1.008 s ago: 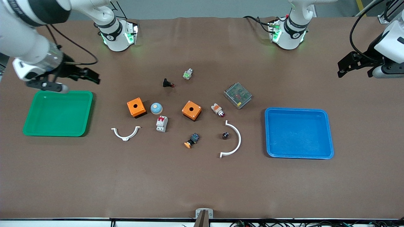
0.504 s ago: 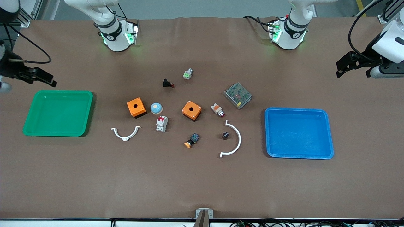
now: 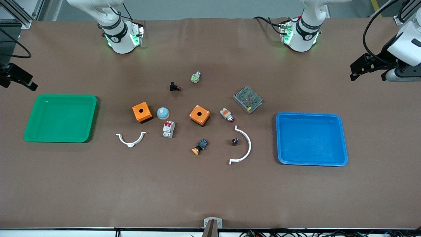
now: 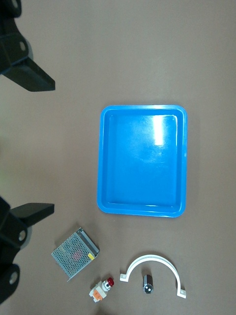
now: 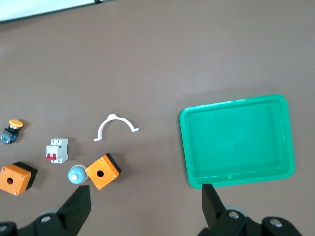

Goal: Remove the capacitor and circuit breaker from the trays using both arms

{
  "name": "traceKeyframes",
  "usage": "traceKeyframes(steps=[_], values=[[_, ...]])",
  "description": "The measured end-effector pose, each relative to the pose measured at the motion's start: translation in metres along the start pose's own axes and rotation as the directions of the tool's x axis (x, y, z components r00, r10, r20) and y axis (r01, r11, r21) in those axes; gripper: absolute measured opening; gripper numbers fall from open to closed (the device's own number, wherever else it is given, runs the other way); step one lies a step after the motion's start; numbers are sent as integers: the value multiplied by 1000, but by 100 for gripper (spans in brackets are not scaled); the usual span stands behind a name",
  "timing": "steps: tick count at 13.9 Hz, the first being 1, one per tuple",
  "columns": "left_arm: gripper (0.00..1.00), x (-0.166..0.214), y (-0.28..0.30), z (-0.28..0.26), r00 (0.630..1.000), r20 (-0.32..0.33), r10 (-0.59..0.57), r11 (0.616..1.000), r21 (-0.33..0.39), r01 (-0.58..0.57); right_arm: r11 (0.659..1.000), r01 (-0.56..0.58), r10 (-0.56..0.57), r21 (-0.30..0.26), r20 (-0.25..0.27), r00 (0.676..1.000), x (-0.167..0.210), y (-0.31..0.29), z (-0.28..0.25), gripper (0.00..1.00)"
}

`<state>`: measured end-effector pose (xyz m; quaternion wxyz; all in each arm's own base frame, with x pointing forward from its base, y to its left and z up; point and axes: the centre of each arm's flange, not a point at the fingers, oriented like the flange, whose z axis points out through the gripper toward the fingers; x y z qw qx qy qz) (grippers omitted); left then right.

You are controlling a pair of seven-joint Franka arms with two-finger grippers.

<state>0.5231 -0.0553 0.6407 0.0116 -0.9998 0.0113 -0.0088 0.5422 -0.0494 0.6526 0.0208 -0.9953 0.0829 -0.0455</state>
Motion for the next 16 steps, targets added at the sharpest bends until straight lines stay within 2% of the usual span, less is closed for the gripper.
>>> traceKeyframes(steps=[4, 16], values=[[100, 0, 0, 0, 1000, 0, 0, 1000, 0, 0, 1000, 4, -4, -13, 10, 1000, 13, -4, 2, 100], [100, 0, 0, -7, 1000, -13, 1, 1000, -1, -1, 1000, 4, -4, -18, -3, 1000, 15, -3, -3, 100]])
